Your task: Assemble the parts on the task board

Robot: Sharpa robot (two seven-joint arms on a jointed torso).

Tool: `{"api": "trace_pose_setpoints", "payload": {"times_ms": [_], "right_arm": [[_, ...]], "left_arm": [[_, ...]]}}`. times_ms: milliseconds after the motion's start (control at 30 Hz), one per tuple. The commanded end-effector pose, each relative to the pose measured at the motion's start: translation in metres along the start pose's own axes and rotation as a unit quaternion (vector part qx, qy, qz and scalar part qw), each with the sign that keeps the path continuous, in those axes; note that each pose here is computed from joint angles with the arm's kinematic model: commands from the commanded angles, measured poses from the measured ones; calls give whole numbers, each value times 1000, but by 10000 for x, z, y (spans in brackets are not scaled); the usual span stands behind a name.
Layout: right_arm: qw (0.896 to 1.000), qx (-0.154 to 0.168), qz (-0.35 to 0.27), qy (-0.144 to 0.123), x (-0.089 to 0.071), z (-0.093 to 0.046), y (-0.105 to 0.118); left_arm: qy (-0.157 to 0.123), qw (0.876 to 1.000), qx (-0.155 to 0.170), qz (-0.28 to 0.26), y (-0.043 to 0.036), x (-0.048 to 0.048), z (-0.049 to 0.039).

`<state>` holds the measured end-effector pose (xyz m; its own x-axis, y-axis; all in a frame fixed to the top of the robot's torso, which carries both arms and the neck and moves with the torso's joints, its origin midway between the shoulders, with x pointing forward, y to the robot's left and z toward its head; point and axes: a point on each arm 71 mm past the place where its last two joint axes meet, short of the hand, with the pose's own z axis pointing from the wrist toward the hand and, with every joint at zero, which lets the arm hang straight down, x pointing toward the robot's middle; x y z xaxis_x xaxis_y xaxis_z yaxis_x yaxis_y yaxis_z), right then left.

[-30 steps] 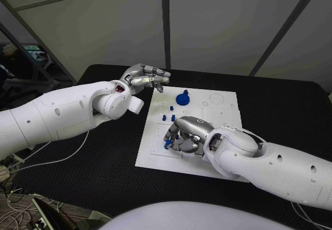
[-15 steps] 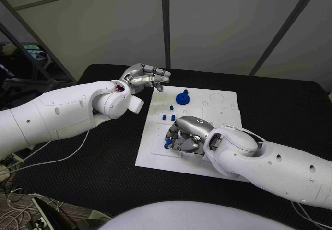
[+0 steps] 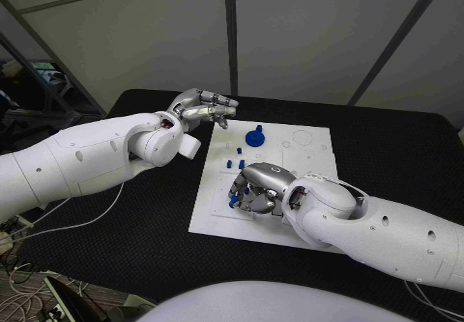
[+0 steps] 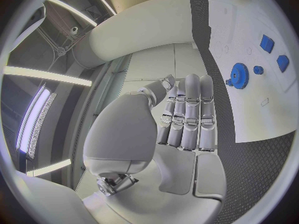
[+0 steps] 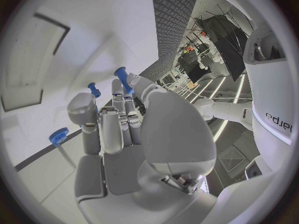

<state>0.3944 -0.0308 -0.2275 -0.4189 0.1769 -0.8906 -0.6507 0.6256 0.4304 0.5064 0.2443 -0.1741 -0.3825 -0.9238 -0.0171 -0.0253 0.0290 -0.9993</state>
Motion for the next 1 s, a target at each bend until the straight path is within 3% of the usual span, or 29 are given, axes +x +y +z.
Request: {"api": "trace_pose_setpoints", "payload": {"times_ms": [33,333,567,800,1000], "right_arm": [[1000,3,-12,14,36,4,-6],[1000,-1,-13,4,29,10,17],[1000,-5,-14,-19,-7,-14,13],[997,-23,0,-77,-86,-92,60],[991,-42,20,-122,-172,-240,68]], "left_arm": [[7,1000,2,-3,-11,18,5],[8,1000,1,-3,-11,21,5],[9,1000,0,-3,-9,21,5],[9,1000,-1,-3,-4,18,8],[10,1000,-3,-4,4,14,6]]}}
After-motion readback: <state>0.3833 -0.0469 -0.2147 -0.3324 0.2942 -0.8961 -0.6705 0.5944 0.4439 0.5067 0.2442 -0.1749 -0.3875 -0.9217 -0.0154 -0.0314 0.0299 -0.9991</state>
